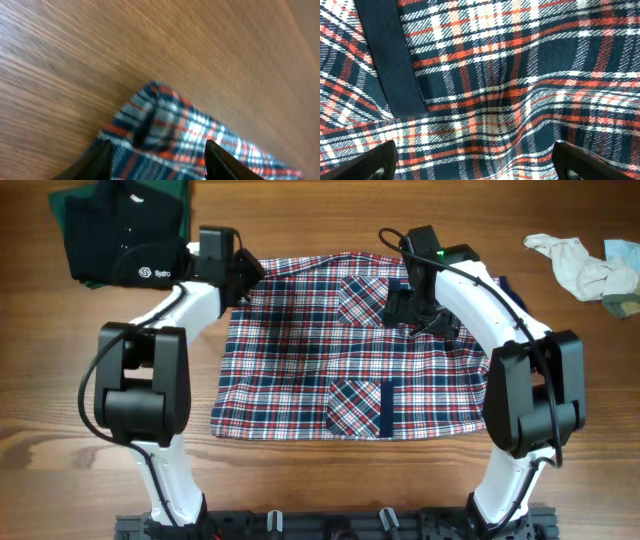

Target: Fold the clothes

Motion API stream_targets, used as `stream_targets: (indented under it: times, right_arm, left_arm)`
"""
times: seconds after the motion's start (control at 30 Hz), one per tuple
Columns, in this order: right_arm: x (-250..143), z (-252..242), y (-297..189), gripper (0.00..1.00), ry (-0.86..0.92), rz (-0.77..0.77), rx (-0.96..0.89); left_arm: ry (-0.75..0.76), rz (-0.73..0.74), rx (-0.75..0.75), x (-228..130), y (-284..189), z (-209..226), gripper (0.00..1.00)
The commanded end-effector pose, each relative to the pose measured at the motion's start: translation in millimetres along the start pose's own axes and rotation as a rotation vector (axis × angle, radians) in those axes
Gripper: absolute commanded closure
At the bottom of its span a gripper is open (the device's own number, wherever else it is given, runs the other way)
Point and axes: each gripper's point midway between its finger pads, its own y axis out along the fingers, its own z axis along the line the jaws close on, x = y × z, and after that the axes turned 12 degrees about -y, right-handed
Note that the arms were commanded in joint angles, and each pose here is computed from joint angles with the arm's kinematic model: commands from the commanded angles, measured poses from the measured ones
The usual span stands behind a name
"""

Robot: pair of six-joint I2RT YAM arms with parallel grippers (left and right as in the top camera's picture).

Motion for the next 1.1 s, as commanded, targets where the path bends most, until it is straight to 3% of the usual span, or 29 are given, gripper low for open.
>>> stream_targets:
  times: [0.0, 0.4, 0.57, 0.63, 0.9, 1.0, 1.07]
  right_arm:
    - [0, 1, -6, 0.0, -0.004, -0.012, 0.013]
    - [0, 0, -6, 0.0, -0.004, -0.011, 0.013]
    - [-1, 0, -6, 0.0, -0.004, -0.008, 0.012]
    - [-1, 0, -6, 0.0, -0.005, -0.006, 0.012]
    - [-3, 1, -6, 0.0, -0.004, -0.001, 0.018]
    - [-1, 2, -6, 0.0, -0.004, -0.008, 0.02]
    - [1, 2, -6, 0.0, -0.004, -0.013, 0.021]
  left_arm:
    - [-0.068, 0.043, -0.056, 0, 7, -6, 0.43]
    - [-0.086, 0.056, -0.108, -1, 8, -17, 0.48]
    - [-0.07, 0.01, -0.192, 11, 6, -37, 0.87]
    - [-0.062, -0.017, -0.232, 17, 3, -46, 0.96]
    - [-0.049, -0.114, -0.269, 36, 0, -57, 0.96]
    - [0.068, -0.02, -0.321, 18, -6, -67, 0.96]
    - [0.056, 0.037, -0.259, 7, -12, -56, 0.96]
